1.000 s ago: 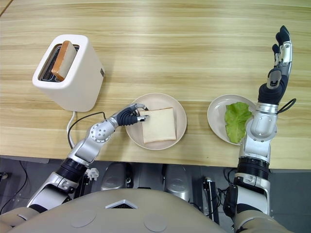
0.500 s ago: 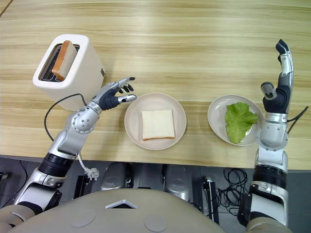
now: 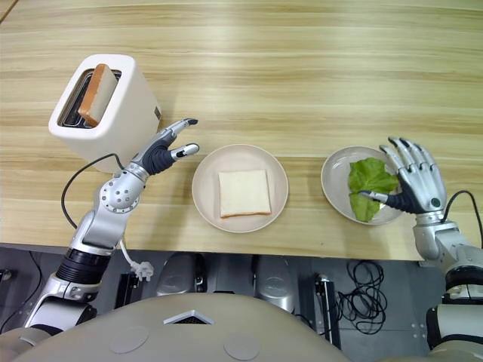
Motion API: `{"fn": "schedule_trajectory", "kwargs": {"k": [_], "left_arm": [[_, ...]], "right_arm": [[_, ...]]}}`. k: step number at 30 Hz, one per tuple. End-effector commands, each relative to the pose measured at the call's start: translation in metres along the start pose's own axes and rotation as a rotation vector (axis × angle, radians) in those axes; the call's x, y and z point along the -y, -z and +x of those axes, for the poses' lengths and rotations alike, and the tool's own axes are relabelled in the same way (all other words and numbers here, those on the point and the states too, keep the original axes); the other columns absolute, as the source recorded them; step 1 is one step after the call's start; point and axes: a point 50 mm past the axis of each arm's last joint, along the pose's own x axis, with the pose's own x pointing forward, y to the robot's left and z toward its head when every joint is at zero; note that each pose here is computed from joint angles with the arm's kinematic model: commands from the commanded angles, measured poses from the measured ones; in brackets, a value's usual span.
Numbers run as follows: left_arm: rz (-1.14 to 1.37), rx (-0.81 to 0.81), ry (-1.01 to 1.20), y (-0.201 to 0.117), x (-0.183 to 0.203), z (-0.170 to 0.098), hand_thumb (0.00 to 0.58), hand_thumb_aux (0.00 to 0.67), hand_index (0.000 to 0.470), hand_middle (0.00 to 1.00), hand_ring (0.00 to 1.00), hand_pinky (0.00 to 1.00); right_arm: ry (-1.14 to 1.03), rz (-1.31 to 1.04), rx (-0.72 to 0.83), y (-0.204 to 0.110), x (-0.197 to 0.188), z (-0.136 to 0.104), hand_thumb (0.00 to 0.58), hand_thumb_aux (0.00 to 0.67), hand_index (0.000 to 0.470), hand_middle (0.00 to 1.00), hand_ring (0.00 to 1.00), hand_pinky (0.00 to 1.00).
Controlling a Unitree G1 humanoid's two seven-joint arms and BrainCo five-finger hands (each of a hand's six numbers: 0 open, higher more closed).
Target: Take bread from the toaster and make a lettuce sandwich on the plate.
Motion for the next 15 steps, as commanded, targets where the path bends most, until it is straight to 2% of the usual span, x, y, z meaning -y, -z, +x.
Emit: {"fn": "schedule_trajectory", "kwargs": {"k": [1,13,15], "left_arm": [[-0.026,-0.025,0.023,0.005,0.005,-0.002,0.0,0.0,0.0,0.0,0.0,0.0],[-0.017,-0.01,0.052,0.003,0.02,0.001,0.0,0.0,0.0,0.0,0.0,0.0],[-0.016,-0.01,0.055,0.003,0.022,0.002,0.0,0.0,0.0,0.0,0.0,0.0]], "right_arm": [[-0.042,-0.026,-0.026,0.006,-0.005,-0.006,0.0,0.0,0.0,0.0,0.0,0.0],[-0.086,-0.02,-0.106,0.016,-0.004,-0.008,0.023,0.013,0.009,0.0,0.0,0.0],[-0.095,-0.016,-0.112,0.016,-0.005,-0.006,0.075,0.045,0.031,0.0,0.0,0.0]]}}
